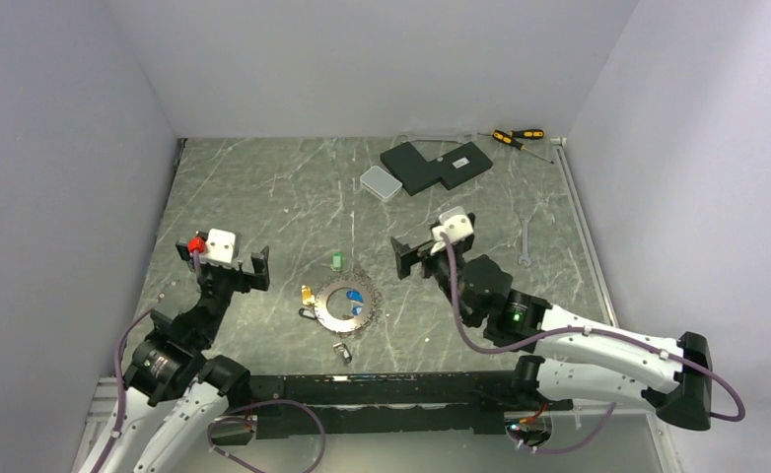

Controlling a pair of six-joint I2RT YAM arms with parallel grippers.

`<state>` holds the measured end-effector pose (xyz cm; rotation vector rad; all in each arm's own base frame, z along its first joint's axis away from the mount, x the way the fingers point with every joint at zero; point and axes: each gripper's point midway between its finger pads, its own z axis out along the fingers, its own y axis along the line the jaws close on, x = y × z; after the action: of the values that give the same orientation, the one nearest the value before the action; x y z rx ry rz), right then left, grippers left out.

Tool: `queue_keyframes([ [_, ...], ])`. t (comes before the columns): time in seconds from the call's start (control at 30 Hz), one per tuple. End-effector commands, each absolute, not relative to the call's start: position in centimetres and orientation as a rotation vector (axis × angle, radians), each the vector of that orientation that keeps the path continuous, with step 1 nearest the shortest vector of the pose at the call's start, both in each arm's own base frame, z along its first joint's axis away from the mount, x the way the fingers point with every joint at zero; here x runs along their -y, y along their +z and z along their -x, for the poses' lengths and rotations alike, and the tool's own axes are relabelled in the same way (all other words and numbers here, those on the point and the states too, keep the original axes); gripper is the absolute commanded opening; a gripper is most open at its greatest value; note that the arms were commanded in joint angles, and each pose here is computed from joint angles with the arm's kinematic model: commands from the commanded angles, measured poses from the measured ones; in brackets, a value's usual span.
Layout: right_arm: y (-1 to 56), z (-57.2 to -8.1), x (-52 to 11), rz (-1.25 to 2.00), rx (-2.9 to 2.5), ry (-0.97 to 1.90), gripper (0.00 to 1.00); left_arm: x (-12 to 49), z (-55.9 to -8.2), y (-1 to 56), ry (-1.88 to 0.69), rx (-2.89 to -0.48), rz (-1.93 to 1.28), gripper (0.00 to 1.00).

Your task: Put the keys on the keyring

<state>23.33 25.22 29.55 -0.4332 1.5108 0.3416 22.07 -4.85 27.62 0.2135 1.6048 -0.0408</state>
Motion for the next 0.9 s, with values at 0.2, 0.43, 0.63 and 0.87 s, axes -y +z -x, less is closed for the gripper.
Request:
queue_keyframes([
  [0.2, 29.6, -23.3, -20.5, 0.203, -1.541, 0.301, 1.0, 4.1, -22.8, 28.3, -0.008, -1.588, -0.162, 0.99],
  [0.43, 29.1, -22.8, -20.3, 0.218, -1.554, 0.322, 1.0, 4.0, -22.9, 28.2, 0.0, -1.596, -0.159, 1.0],
  [0.63, 29.0, -22.6, -20.3, 0.229, -1.555, 0.34, 1.0, 3.9, -23.0, 28.1, 0.005, -1.602, -0.155, 0.99],
  [0.87, 29.3, -22.3, -20.5, 0.217, -1.545, 0.381, 1.0, 3.8, -23.0, 28.1, 0.007, -1.601, -0.154, 0.99],
])
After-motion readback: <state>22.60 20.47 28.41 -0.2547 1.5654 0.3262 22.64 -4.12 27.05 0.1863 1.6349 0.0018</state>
